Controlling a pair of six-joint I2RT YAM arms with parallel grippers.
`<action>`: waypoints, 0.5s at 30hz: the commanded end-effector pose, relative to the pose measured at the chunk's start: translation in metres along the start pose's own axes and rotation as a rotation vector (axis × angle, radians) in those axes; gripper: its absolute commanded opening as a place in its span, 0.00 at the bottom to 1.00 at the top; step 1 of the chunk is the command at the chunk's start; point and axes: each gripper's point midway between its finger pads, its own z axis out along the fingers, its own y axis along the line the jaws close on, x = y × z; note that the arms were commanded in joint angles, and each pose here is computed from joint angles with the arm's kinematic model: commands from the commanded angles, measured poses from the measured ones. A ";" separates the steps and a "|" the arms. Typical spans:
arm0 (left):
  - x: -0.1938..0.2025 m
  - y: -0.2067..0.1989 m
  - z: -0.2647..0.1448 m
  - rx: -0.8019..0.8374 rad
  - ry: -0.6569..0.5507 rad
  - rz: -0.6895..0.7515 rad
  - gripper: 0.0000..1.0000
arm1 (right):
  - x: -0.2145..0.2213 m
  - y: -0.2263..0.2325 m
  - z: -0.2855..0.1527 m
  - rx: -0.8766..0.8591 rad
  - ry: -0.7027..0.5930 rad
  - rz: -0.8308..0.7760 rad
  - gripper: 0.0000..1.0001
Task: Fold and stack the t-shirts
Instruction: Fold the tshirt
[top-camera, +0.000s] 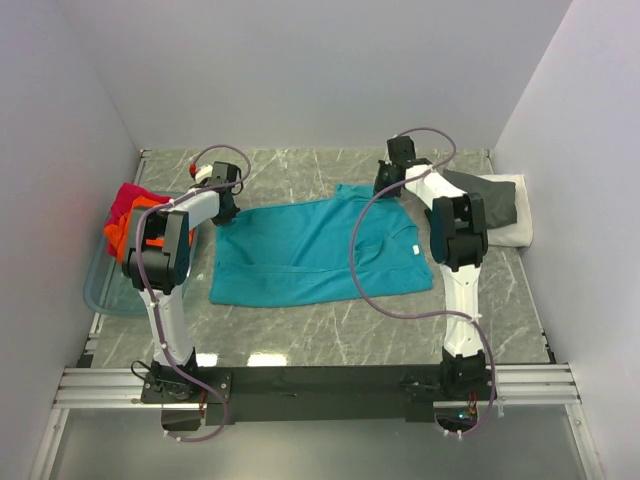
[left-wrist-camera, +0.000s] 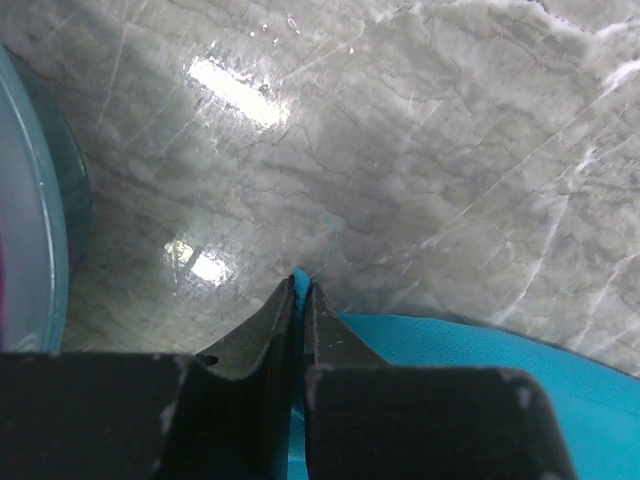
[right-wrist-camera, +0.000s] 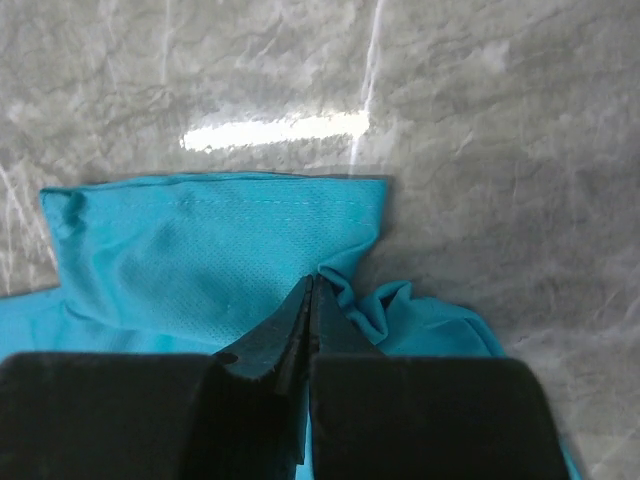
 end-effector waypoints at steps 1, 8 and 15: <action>-0.014 -0.010 -0.011 0.044 -0.030 0.003 0.01 | -0.038 0.022 -0.036 -0.063 -0.104 -0.011 0.00; -0.015 -0.012 -0.011 0.053 -0.032 -0.004 0.01 | -0.097 0.026 -0.047 -0.059 -0.208 -0.020 0.24; -0.015 -0.013 -0.010 0.046 -0.031 0.005 0.01 | -0.095 0.013 -0.024 -0.061 -0.165 0.005 0.43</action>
